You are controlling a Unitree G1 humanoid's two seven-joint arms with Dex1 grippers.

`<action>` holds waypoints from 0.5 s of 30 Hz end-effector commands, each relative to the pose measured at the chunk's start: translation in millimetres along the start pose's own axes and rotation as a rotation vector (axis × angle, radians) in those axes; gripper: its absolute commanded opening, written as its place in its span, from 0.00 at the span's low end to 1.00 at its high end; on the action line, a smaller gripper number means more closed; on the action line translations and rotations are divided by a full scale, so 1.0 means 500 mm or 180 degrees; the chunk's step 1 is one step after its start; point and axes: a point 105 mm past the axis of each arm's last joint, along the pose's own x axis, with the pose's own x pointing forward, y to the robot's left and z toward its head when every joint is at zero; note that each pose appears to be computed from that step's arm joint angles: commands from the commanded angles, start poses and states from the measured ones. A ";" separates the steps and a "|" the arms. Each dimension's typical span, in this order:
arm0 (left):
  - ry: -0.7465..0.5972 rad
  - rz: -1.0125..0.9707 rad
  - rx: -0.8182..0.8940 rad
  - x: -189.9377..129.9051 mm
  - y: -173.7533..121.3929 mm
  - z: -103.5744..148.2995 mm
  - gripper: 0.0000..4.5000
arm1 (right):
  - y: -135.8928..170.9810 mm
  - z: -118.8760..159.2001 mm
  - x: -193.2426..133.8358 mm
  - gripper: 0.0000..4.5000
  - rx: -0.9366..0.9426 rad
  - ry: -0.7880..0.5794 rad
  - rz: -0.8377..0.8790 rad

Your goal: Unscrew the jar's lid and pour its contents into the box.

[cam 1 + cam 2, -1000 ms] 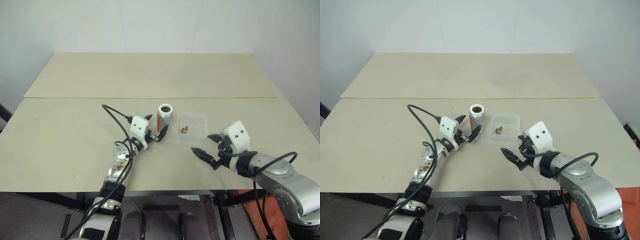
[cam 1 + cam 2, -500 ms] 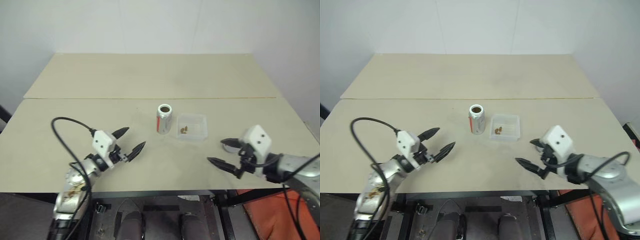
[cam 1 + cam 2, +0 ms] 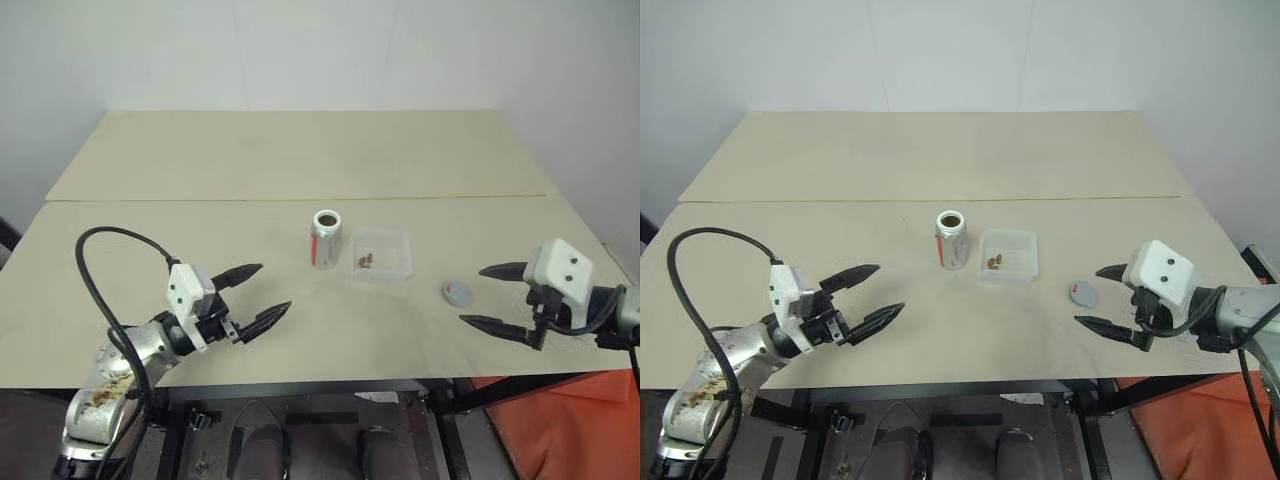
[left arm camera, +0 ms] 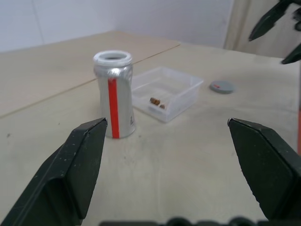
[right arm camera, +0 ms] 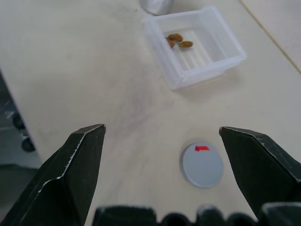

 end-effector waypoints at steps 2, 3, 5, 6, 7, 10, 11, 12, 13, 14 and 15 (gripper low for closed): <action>-0.0081 -0.0029 0.0027 -0.003 -0.018 0.023 0.99 | -0.027 0.015 -0.022 1.00 -0.0230 0.0028 -0.0099; -0.0045 -0.0026 0.0041 -0.004 -0.017 0.023 0.99 | -0.031 0.010 -0.022 1.00 -0.0251 0.0070 -0.0131; 0.0015 -0.0045 0.0096 -0.006 -0.015 0.024 0.99 | -0.032 0.007 -0.020 1.00 -0.0319 0.0088 -0.0141; 0.0052 -0.0064 0.0129 -0.009 -0.015 0.024 0.99 | -0.029 0.009 -0.018 1.00 -0.0366 0.0037 -0.0125; 0.0107 -0.0083 0.0177 -0.012 -0.015 0.021 0.99 | -0.025 0.013 -0.017 1.00 -0.0410 -0.0027 -0.0124; 0.0231 -0.0079 0.0225 -0.024 -0.012 0.015 0.99 | -0.009 0.011 -0.009 1.00 -0.0694 -0.0048 -0.0069; 0.0242 -0.0045 0.0236 -0.027 -0.009 0.016 0.99 | -0.003 0.006 -0.008 1.00 -0.0695 -0.0022 0.0011; 0.0245 0.0011 0.0257 -0.032 -0.004 0.022 0.99 | 0.001 0.005 -0.010 1.00 -0.0727 -0.0029 0.0085; 0.0244 0.0046 0.0274 -0.036 -0.001 0.028 0.99 | 0.003 0.006 -0.012 1.00 -0.0749 -0.0037 0.0128; 0.0243 0.0062 0.0286 -0.041 0.000 0.034 0.99 | 0.003 0.008 -0.015 1.00 -0.0757 -0.0046 0.0155; 0.0243 0.0067 0.0291 -0.043 -0.001 0.038 0.99 | 0.003 0.010 -0.017 1.00 -0.0765 -0.0054 0.0167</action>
